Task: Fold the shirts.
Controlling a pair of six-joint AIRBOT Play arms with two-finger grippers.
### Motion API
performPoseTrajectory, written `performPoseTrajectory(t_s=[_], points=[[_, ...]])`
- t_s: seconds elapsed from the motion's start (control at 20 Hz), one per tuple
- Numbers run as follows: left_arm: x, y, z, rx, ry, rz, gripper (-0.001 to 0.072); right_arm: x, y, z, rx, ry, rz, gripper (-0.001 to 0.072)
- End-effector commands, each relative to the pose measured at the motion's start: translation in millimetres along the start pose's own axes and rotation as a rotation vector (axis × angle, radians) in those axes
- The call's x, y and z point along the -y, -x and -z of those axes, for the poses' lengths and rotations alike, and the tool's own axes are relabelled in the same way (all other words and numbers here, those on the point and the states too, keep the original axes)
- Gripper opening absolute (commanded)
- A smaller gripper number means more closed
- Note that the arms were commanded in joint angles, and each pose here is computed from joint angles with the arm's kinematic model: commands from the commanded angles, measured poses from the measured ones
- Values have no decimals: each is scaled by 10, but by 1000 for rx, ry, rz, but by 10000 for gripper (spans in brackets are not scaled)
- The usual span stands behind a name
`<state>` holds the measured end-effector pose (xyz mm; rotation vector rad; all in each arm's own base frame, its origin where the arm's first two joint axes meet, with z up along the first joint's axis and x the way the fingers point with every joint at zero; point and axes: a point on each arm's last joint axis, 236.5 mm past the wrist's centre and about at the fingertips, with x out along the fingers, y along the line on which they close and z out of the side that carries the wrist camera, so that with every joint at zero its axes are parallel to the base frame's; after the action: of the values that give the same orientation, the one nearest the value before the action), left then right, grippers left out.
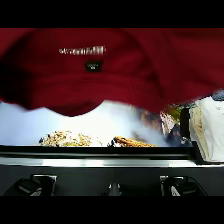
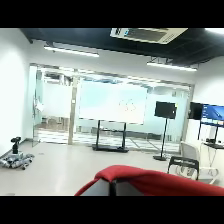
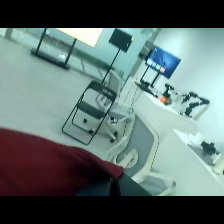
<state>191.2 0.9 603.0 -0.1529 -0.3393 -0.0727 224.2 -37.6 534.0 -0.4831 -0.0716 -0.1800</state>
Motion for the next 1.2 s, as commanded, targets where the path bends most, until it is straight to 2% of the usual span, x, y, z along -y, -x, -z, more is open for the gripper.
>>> performPoseTrajectory(t_s=[0.0,0.15,0.3,0.45,0.55,0.8,0.95,1.15], points=[[-41,-14,15,-6,1,-19,25,-8,120,219,-94,1,-19,16],[-29,-78,111,-31,-22,-21,25,-73,107,359,-154,16,-44,16],[-19,-258,535,-146,-70,-36,25,-373,-21,886,-386,82,-151,16],[3,-649,914,-200,-213,-59,25,-1042,-68,1763,-785,124,-389,16],[84,-998,1232,-248,-287,-54,25,-1593,-181,2199,-930,162,-577,17],[213,-1986,2548,-425,-307,-47,24,-2711,-989,3008,-942,118,-741,17],[204,-2336,3596,-603,-314,-44,25,-3162,-1242,3439,-1004,93,-806,17],[302,-2203,5462,-1006,-125,-49,26,-3504,-1450,3960,-1089,75,-809,16]])
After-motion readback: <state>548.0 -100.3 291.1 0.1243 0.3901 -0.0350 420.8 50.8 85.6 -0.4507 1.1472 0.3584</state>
